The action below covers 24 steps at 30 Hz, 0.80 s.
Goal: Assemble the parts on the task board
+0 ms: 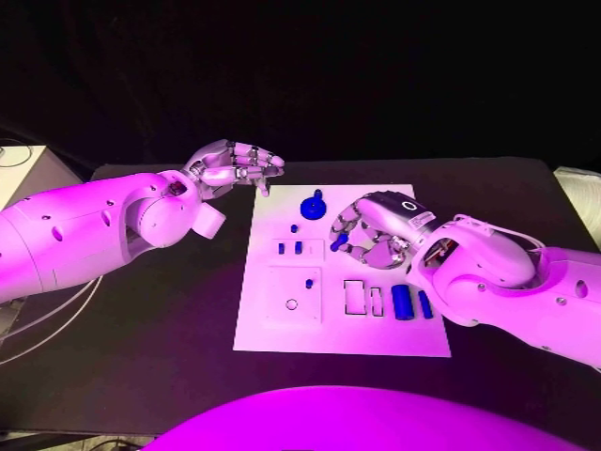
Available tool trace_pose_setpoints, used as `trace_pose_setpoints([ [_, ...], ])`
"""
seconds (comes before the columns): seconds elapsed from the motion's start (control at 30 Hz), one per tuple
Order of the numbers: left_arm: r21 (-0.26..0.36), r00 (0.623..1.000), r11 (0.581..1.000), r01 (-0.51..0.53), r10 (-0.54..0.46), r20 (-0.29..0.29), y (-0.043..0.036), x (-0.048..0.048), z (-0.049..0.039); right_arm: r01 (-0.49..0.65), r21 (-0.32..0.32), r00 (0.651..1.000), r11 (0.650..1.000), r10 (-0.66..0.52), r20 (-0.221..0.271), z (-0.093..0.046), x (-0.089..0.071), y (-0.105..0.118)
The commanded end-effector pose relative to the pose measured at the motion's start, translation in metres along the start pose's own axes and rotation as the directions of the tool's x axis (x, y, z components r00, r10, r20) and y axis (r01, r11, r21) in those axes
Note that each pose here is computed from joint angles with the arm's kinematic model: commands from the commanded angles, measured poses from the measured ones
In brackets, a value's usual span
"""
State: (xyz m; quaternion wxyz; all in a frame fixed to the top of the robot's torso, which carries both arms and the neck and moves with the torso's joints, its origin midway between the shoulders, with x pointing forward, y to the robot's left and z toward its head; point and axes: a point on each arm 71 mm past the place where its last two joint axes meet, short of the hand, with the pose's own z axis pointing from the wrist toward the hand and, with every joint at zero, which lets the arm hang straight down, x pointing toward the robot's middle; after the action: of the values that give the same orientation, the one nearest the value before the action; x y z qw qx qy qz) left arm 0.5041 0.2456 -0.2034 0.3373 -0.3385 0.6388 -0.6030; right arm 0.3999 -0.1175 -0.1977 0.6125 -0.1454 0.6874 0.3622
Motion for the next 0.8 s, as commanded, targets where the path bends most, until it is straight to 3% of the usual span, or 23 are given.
trace_pose_setpoints([
  [0.03,0.005,1.0,1.0,0.016,-0.016,-0.02,-0.0005,0.0034,0.001,0.001,-0.071,1.0,0.997,-0.001,0.001,0.003,0.009,0.013],
  [0.27,0.006,1.0,1.0,0.018,-0.018,-0.024,-0.0005,0.006,0.0025,-0.015,-0.142,0.998,0.99,0.007,-0.058,0.013,0.045,0.038],
  [0.47,0.006,0.999,1.0,0.021,-0.02,-0.031,-0.0006,0.0084,0.004,-0.026,-0.161,0.994,0.987,0.009,-0.106,0.017,0.068,0.047],
  [0.8,0.005,0.999,1.0,0.021,-0.021,-0.033,-0.0005,0.0088,0.0043,-0.022,-0.159,0.987,0.987,-0.003,-0.159,0.018,0.084,0.049],
])
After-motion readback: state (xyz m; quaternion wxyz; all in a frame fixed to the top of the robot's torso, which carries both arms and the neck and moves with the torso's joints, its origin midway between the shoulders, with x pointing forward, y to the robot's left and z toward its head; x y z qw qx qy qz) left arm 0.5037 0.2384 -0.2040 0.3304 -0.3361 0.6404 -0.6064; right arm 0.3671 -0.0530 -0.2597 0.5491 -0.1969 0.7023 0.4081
